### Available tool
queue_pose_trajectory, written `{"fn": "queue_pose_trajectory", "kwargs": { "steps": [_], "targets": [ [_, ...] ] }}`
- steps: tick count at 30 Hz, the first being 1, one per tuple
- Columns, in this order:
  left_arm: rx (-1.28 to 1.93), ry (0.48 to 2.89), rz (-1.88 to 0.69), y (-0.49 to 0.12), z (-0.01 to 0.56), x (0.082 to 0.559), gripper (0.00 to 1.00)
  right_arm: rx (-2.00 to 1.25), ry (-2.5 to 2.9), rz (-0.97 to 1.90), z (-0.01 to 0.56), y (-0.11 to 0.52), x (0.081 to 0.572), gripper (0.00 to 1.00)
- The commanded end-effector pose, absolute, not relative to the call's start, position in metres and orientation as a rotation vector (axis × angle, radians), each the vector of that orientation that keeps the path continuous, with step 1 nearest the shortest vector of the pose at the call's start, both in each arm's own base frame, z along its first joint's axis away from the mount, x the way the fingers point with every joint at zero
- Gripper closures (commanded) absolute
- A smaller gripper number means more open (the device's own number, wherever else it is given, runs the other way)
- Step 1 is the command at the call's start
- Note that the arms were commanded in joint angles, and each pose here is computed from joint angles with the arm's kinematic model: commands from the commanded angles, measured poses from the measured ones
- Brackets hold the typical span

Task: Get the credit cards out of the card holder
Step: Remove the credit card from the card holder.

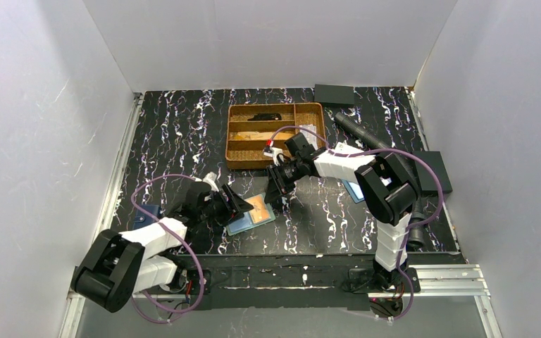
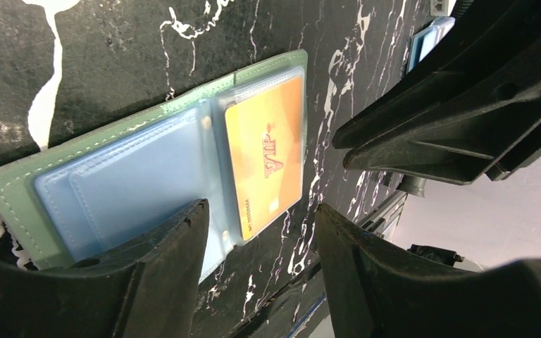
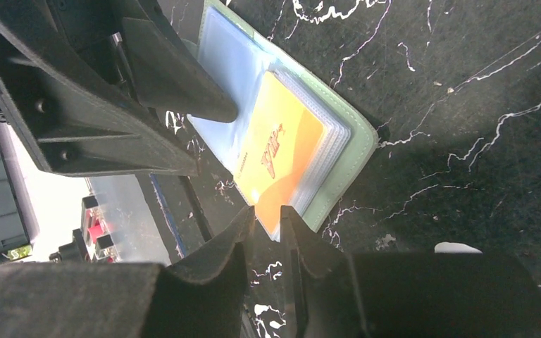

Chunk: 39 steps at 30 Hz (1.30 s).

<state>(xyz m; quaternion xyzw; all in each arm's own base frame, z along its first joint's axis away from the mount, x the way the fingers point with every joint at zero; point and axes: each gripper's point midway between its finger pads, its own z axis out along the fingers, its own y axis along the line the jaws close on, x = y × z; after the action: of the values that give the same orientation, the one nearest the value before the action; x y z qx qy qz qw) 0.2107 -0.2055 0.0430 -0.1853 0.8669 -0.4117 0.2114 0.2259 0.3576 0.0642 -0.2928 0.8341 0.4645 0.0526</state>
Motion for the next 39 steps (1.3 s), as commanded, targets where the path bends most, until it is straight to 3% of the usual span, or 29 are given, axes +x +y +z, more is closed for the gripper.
{"fn": "queue_pose_trajectory", "kwargs": {
  "steps": [1,13,23,39],
  "targets": [
    [-0.471,2.426,-1.149,-0.211,0.043,0.214,0.45,-0.903,2.508,1.453,0.068,0.364,0.226,0.71],
    [-0.465,2.491,-1.128,-0.215,0.03,0.214,0.49,-0.903,2.499,1.441,0.068,0.361,0.224,0.7],
    [-0.342,2.581,-1.169,-0.231,0.019,0.219,0.69,-0.909,2.46,1.393,0.073,0.351,0.233,0.7],
    [-0.153,2.643,-1.277,-0.269,0.006,0.23,0.75,-0.748,2.338,1.462,0.093,0.303,0.259,0.63]
  ]
}}
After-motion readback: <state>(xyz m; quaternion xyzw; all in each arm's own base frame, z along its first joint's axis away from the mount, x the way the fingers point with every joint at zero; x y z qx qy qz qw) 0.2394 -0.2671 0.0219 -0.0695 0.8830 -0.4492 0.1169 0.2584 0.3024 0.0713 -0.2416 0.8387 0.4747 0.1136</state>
